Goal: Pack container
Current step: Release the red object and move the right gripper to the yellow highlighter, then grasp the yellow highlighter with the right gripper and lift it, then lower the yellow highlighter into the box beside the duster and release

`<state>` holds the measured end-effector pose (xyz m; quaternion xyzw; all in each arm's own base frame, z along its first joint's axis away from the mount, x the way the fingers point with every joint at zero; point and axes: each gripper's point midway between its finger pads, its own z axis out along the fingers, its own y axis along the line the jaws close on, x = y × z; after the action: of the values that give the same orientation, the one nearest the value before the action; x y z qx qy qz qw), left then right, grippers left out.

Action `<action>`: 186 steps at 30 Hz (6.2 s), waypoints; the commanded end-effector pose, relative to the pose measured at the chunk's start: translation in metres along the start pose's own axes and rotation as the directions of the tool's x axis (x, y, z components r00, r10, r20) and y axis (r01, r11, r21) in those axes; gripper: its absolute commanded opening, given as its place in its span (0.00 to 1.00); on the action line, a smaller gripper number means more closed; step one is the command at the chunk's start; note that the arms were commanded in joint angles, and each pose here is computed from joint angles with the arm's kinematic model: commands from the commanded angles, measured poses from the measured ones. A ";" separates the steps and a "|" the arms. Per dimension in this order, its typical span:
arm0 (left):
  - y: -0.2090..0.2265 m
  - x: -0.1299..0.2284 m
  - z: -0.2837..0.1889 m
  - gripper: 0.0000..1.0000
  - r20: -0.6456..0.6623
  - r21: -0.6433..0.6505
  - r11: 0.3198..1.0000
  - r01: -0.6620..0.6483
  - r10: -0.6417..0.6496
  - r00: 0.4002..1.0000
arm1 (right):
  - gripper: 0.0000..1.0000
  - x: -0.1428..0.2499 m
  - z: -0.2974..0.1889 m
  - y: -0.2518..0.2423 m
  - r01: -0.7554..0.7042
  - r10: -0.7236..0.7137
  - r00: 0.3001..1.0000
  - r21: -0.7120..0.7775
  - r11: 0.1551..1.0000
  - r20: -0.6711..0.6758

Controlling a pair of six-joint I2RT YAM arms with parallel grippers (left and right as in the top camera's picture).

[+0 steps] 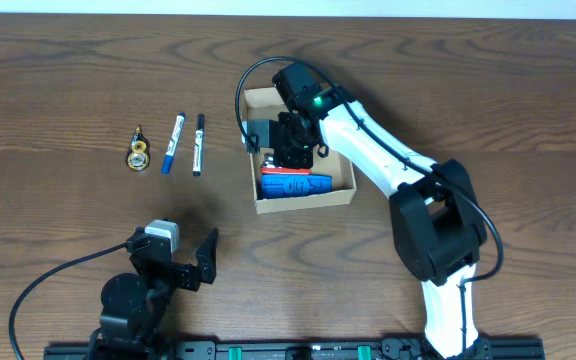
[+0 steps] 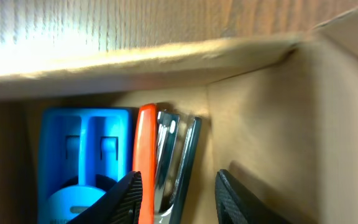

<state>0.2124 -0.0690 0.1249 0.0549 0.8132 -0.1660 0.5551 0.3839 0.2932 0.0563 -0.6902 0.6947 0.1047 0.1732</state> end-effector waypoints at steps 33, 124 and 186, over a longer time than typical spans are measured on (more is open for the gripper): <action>0.000 0.008 0.003 0.95 -0.016 0.005 1.000 -0.013 0.013 1.000 | 0.99 0.195 -0.231 -0.036 -0.930 0.935 -0.061 0.320 -0.181 0.350; 0.000 0.008 0.003 0.95 -0.016 0.005 1.000 -0.013 0.013 1.000 | 0.01 0.037 -0.149 0.004 -0.894 0.845 0.446 0.101 0.437 0.295; 0.000 0.008 0.003 0.95 -0.016 0.005 1.000 -0.013 0.013 1.000 | 0.02 0.128 -0.155 0.018 -0.906 0.955 0.058 0.416 -0.072 0.292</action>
<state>0.2124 -0.0690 0.1249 0.0549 0.8132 -0.1660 0.5551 0.3560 0.1374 0.1755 0.0205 0.9752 0.0251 0.2192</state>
